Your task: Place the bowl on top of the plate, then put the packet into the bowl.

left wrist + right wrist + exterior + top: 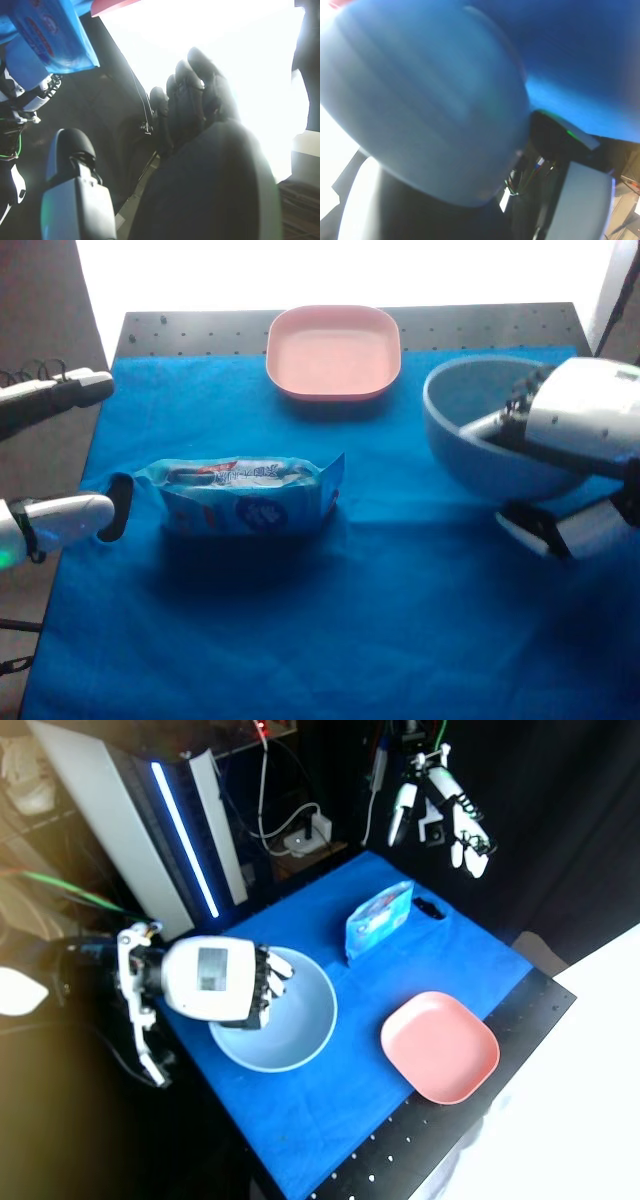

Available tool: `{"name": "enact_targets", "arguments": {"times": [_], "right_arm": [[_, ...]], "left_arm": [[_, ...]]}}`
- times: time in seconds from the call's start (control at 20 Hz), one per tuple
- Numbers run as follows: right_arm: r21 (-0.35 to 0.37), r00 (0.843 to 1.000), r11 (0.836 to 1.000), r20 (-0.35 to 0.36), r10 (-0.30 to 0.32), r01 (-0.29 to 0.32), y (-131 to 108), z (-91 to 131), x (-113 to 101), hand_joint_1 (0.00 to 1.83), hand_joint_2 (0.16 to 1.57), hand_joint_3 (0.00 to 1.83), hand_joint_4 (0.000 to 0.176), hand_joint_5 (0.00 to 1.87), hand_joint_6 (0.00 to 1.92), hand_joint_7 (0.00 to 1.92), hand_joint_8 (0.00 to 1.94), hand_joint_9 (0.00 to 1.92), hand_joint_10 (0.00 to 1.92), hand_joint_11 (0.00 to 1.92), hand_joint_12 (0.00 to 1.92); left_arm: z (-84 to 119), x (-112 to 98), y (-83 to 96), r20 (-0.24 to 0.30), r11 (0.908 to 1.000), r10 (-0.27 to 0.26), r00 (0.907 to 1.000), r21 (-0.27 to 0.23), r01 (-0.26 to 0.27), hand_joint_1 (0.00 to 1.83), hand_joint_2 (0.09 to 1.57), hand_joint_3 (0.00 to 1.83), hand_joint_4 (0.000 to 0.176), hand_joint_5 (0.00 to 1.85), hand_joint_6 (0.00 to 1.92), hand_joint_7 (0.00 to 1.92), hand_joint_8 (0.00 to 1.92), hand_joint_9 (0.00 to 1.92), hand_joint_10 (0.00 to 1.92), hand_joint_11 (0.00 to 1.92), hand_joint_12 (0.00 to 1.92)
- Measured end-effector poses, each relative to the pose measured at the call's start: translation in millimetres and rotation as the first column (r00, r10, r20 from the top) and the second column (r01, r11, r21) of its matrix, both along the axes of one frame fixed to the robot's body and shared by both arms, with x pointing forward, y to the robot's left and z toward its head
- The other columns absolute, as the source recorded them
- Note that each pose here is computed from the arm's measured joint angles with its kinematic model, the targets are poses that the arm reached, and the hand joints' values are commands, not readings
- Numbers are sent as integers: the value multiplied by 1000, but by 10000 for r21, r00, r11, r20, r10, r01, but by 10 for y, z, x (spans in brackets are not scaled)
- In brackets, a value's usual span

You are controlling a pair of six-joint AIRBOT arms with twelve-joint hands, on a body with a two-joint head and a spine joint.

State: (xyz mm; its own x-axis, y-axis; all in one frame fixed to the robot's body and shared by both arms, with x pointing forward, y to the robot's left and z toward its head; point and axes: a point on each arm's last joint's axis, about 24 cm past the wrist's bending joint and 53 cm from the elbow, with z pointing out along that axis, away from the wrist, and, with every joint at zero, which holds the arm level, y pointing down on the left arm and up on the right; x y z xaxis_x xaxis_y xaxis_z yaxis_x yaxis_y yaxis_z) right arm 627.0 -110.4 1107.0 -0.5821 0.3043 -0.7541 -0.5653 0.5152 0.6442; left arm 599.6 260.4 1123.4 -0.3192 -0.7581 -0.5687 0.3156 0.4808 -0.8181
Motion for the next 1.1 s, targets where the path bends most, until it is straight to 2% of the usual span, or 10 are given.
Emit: {"name": "enact_targets", "arguments": {"times": [0.15, 0.3, 0.35, 0.45, 0.5, 0.6, 0.7, 0.75, 0.9, 1.1], "right_arm": [[507, 9988, 9986, 454, -198, 175, -7, 176, 113, 951, 886, 1088, 0, 693, 1921, 1343, 1941, 1504, 1921, 1542, 1921], [1052, 9952, 9933, 797, -563, 477, 10, 365, 316, 887, 1358, 343, 0, 1119, 1921, 1362, 1941, 1523, 1921, 1586, 1921], [1272, 9935, 9906, 949, -621, 497, 49, 434, 384, 935, 983, 929, 0, 778, 1921, 1299, 1941, 1459, 1921, 1520, 1921], [1545, 9920, 9871, 1115, -594, 417, 182, 491, 482, 1348, 620, 1469, 0, 1019, 1917, 957, 1941, 1459, 1921, 1508, 1921], [1530, 9914, 9875, 1177, -568, 384, 266, 488, 538, 1372, 874, 1083, 0, 1076, 1920, 1251, 1941, 1488, 1921, 1519, 1921], [1605, 9909, 9862, 1203, -612, 414, 384, 499, 636, 1233, 645, 1464, 0, 924, 1883, 1117, 1941, 1485, 1921, 1504, 1921], [1642, 9894, 9851, 1260, -725, 512, 474, 520, 754, 1376, 692, 1375, 0, 1100, 1919, 1000, 1941, 1498, 1921, 1518, 1921], [1607, 9882, 9851, 1290, -831, 618, 549, 542, 852, 978, 1304, 429, 0, 1140, 1921, 1327, 1941, 1487, 1921, 1534, 1921], [1425, 9868, 9869, 1316, -941, 752, 723, 532, 1013, 1304, 1310, 128, 0, 1069, 1921, 1317, 1941, 1478, 1921, 1545, 1921], [1024, 9876, 9904, 1173, -1046, 928, 931, 419, 1162, 1034, 1319, 13, 0, 1140, 1920, 1380, 1941, 1515, 1921, 1542, 1921]], "left_arm": [[-11, 0, 1, -34, 10000, 30, 10000, -60, -30, 745, 1029, 0, 0, 451, 5, 346, 5, 311, 4, 0, 755], [-15, -5, -11, -37, 10000, -16, 10000, -53, 16, 739, 1031, 2, 0, 454, 1, 348, 0, 314, 1, 0, 793], [-13, -3, -7, -29, 10000, -7, 10000, -52, 7, 756, 1028, 0, 0, 463, 4, 352, 2, 314, 1, 0, 795], [-13, 11, 9, -16, 10000, 12, 10000, -1, -12, 774, 1018, 0, 0, 488, 4, 360, 2, 330, 4, 0, 855], [-13, 20, 19, -2, 10000, 14, 10000, 46, -14, 768, 1021, 0, 0, 487, 3, 355, 0, 333, 4, 0, 863], [-14, 23, 22, -24, 10000, 21, 10000, 20, -21, 779, 1023, 0, 0, 490, 3, 357, 1, 332, 3, 0, 868], [-19, 27, 25, -38, 10000, 14, 10000, 47, -13, 810, 1020, 0, 0, 489, 1, 346, 0, 307, 0, 0, 822], [-16, 35, 36, -20, 10000, 33, 10000, 74, -33, 794, 1025, 1, 0, 491, 1, 339, 0, 291, 2, 0, 785], [-15, 35, 23, 7, 9999, -75, 10000, 130, 75, 794, 1031, 3, 0, 473, 0, 336, 0, 294, 4, 0, 781], [-22, 72, 14, -38, 9999, -46, 10000, 125, 47, 818, 1034, 1, 7, 437, 0, 327, 2, 296, 3, 0, 754]]}}
